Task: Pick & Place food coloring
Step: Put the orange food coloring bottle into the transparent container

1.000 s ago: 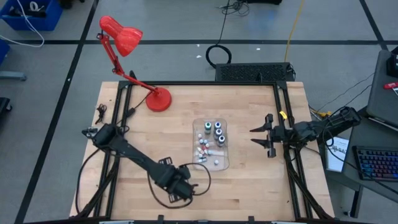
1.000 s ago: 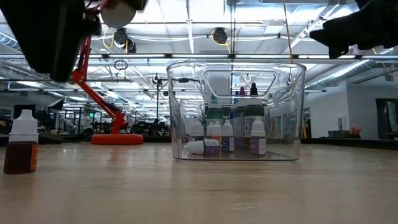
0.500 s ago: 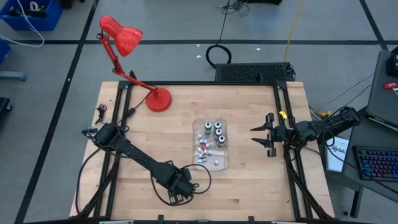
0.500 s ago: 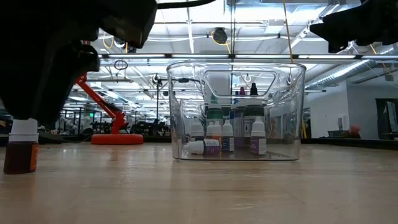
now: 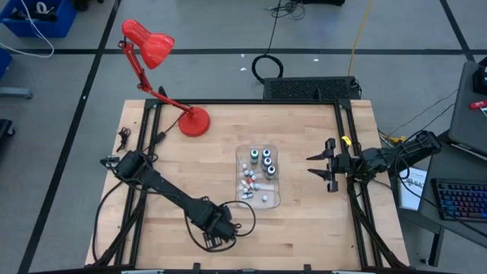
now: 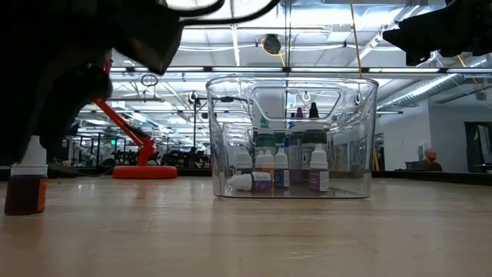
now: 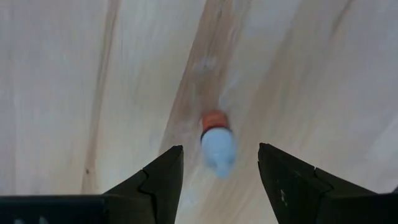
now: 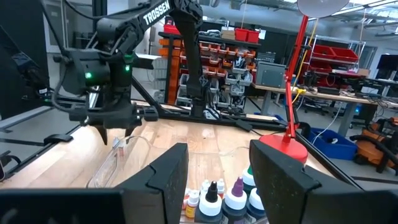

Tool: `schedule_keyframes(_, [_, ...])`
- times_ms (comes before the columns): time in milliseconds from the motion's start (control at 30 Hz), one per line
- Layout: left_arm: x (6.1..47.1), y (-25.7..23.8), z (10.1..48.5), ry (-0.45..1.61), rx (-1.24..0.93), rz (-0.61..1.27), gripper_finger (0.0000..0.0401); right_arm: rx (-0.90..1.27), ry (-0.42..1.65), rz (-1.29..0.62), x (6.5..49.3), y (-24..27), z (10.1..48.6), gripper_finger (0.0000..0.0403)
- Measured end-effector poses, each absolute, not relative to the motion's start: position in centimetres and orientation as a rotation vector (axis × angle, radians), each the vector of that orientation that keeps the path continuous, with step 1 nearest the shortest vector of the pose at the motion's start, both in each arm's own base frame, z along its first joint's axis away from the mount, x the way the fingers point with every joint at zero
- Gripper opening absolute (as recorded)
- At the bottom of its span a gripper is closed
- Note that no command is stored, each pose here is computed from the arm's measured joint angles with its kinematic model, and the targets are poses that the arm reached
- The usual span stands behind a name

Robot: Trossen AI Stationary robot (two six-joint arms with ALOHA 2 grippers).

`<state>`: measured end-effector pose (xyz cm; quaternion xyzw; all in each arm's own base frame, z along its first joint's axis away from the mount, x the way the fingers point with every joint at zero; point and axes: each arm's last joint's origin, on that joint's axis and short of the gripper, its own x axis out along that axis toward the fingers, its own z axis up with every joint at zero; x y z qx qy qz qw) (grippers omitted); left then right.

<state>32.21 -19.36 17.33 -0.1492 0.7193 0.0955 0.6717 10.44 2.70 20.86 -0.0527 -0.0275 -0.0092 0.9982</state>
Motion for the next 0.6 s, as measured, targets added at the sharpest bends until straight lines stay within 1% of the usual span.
schedule_keyframes(200, [31.4, -19.0, 15.4, 1.664, -0.358, 0.199, 0.0209, -0.101, -0.062, -0.019, 10.4, 2.7, 20.9, 0.0160])
schedule_keyframes(600, [31.3, -18.8, 16.0, 1.643, -0.311, 0.190, 0.0209, -0.096, -0.069, -0.020, 10.4, 2.7, 21.0, 0.0160])
